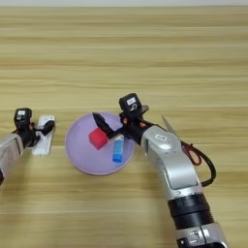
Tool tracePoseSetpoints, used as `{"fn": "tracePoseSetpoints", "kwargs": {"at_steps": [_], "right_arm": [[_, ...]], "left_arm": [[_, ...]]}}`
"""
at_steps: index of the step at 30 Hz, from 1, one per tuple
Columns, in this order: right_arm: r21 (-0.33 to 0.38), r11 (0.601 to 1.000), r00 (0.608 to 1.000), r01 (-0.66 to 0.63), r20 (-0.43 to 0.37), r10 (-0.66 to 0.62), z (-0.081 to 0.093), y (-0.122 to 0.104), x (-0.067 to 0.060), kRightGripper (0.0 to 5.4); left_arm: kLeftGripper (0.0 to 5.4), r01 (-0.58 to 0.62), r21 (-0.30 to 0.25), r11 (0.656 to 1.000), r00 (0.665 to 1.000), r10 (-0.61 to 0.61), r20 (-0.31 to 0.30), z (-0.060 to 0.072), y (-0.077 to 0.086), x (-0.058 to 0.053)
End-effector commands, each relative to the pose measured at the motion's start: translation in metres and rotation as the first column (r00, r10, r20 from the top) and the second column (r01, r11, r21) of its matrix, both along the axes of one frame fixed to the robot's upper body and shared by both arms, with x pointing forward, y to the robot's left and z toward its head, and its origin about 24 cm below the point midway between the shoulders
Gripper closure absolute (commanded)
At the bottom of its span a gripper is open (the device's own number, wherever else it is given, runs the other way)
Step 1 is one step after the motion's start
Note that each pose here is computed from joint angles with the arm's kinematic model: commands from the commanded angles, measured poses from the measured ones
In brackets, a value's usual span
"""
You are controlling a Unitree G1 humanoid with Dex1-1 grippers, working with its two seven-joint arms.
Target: Move the objects on the table
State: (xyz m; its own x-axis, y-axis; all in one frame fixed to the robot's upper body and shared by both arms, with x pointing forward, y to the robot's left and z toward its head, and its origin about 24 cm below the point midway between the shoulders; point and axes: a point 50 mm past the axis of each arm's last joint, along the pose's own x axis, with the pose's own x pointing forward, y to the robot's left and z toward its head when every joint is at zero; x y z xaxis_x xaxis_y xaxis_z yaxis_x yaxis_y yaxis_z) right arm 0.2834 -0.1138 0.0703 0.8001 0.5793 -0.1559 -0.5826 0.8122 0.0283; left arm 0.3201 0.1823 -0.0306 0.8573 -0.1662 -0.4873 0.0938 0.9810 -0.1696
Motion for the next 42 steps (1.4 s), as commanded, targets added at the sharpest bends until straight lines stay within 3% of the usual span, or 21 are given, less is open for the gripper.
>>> {"fn": "tracePoseSetpoints", "kwargs": {"at_steps": [1, 8, 17, 28, 34, 42], "right_arm": [[-0.015, 1.000, 0.999, 0.025, 0.028, -0.025, 0.003, -0.002, 0.004, 0.00], [-0.046, 0.996, 0.996, 0.076, 0.049, -0.074, 0.001, -0.007, 0.008, 0.00], [-0.125, 0.965, 0.972, 0.229, 0.091, -0.219, -0.006, -0.024, 0.022, 0.00], [-0.141, 0.915, 0.925, 0.377, 0.110, -0.364, -0.016, -0.044, 0.036, 0.00], [-0.159, 0.903, 0.916, 0.400, 0.105, -0.387, -0.025, -0.046, 0.040, 0.00], [-0.180, 0.924, 0.941, 0.337, 0.088, -0.326, -0.037, -0.035, 0.040, 0.00]], "left_arm": [[0.62, 0.004, 0.060, 0.998, 1.000, -0.006, 0.030, -0.001, 0.000, -0.002], [0.01, -0.008, 0.069, 0.998, 0.997, 0.003, 0.077, 0.003, -0.003, 0.000], [0.01, -0.014, 0.076, 0.997, 0.995, 0.006, 0.095, 0.005, -0.005, 0.001], [0.01, -0.045, 0.075, 0.996, 0.989, 0.034, 0.145, 0.010, -0.006, 0.004], [0.01, -0.103, 0.069, 0.992, 0.976, 0.087, 0.197, 0.015, -0.008, 0.005], [0.01, -0.148, 0.058, 0.987, 0.955, 0.128, 0.268, 0.022, -0.017, 0.005]]}}
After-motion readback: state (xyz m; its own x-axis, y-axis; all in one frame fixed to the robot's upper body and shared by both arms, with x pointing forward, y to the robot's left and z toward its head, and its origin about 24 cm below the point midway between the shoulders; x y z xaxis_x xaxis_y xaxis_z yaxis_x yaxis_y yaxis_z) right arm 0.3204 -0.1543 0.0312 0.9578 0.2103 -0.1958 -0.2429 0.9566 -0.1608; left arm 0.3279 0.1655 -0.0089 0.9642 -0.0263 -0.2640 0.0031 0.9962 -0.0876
